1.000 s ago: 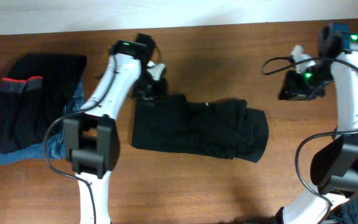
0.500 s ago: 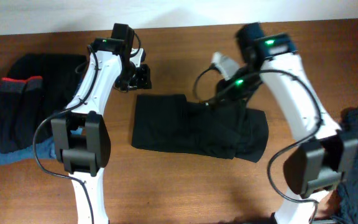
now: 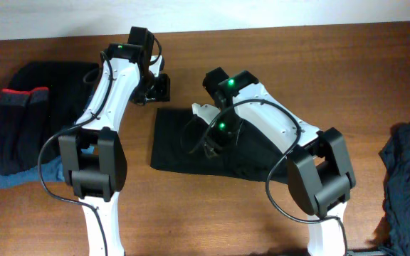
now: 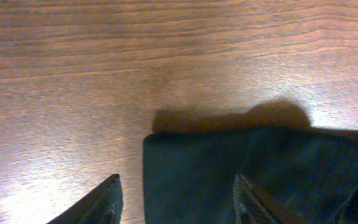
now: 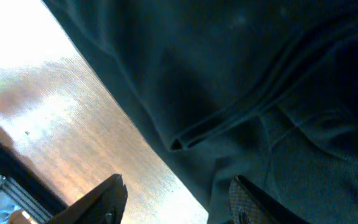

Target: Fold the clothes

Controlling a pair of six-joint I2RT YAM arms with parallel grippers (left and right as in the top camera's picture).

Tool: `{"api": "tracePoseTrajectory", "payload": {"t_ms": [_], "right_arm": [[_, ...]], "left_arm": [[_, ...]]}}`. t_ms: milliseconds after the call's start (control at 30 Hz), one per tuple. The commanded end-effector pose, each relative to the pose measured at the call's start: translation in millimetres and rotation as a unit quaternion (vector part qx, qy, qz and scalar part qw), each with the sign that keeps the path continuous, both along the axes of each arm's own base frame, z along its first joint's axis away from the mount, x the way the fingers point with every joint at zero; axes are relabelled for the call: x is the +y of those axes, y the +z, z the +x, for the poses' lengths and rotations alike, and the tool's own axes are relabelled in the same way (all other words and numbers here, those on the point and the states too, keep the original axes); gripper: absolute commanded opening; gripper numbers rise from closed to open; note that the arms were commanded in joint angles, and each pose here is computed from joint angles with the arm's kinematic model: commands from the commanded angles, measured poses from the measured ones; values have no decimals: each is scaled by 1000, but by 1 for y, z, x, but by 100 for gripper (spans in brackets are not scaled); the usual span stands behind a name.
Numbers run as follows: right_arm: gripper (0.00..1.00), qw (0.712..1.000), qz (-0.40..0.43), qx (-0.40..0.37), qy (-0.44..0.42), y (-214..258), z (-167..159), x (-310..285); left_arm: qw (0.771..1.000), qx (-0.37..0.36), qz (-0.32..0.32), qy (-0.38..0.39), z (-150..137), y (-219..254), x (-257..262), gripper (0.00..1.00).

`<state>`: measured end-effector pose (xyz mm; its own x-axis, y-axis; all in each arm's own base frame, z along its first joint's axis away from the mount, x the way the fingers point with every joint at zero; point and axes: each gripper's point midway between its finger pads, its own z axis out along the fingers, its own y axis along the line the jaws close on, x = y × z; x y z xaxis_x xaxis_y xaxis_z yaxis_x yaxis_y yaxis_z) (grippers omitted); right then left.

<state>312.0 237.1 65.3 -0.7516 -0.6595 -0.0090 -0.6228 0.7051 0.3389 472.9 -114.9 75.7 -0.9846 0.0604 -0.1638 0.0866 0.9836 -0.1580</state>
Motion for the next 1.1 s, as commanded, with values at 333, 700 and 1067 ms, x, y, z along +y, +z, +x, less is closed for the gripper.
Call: {"api": "tracePoseTrajectory", "payload": {"t_ms": [333, 700, 1067], "right_arm": [[60, 998, -27, 4, -50, -12, 6, -3], [59, 995, -31, 6, -98, -32, 9, 7], [4, 994, -39, 16, -104, -55, -6, 8]], "left_arm": [[999, -12, 29, 7, 8, 0, 15, 58], [999, -10, 28, 41, 14, 0, 48, 59], [999, -12, 28, 45, 15, 0, 51, 59]]}}
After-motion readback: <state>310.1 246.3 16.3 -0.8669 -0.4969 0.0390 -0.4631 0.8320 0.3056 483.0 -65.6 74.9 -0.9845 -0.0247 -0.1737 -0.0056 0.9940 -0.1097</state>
